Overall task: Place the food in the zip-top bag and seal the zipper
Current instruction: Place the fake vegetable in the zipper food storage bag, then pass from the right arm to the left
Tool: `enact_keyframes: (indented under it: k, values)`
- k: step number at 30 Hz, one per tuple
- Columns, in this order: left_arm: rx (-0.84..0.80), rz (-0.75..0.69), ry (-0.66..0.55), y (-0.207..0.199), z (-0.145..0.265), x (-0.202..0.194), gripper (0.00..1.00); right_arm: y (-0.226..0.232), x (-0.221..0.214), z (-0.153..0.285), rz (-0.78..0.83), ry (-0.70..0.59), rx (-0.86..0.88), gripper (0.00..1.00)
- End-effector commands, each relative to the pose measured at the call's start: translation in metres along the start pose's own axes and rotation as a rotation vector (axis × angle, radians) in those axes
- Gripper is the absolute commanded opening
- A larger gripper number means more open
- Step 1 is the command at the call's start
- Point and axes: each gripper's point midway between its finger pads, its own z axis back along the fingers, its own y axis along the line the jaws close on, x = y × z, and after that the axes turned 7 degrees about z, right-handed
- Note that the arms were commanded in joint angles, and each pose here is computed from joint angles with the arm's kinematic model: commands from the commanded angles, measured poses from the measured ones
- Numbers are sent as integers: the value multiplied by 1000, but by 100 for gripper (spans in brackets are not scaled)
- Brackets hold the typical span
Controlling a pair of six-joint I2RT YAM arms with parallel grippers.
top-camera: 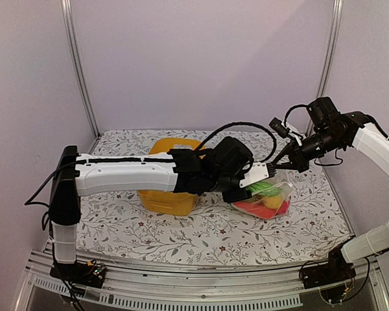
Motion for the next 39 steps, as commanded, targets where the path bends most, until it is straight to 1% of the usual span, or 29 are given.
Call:
enact_keyframes:
  k: [1, 4, 6, 9, 11, 15, 19, 21, 25, 28, 29, 32, 37, 39]
  values:
    - [53, 33, -114, 20, 54, 33, 67, 4, 0, -2, -6, -8, 22, 0]
    - [22, 73, -164, 19, 74, 40, 68, 3, 1, -2, -1, -9, 20, 0]
    - [-26, 82, -183, 10, 87, 37, 68, 4, 2, -1, 0, -13, 24, 0]
    - [-130, 71, -219, -10, 103, 29, 65, 6, 1, -1, 2, -14, 24, 0]
    - [-183, 57, -224, -21, 107, 23, 62, 7, 0, 0, 4, -16, 23, 0]
    - [-257, 41, -160, -39, 98, 9, 57, 9, -1, 1, 2, -18, 23, 0]
    - [-305, 50, -130, -55, 81, 6, 55, 10, -2, 3, 2, -17, 20, 0]
    - [-318, 43, -109, -63, 71, 4, 55, 11, -3, 3, -6, -14, 26, 0]
    - [-310, 3, -55, -77, 50, -7, 49, 12, -6, 3, -2, -8, 16, 0]
    - [-275, 4, 12, -78, 34, -15, 43, 12, -6, 3, -4, -10, 17, 0]
    - [-254, 7, 28, -76, 30, -17, 42, 12, -6, 3, -8, -9, 18, 0]
    - [-164, 17, 57, -65, 18, -22, 34, 12, -8, 3, -6, -5, 14, 0]
    - [-138, 39, 54, -59, 19, -16, 13, 12, -10, 1, -11, -3, 17, 0]
    - [-124, 39, 40, -55, 23, -15, 3, 12, -9, 1, -13, -2, 20, 0]
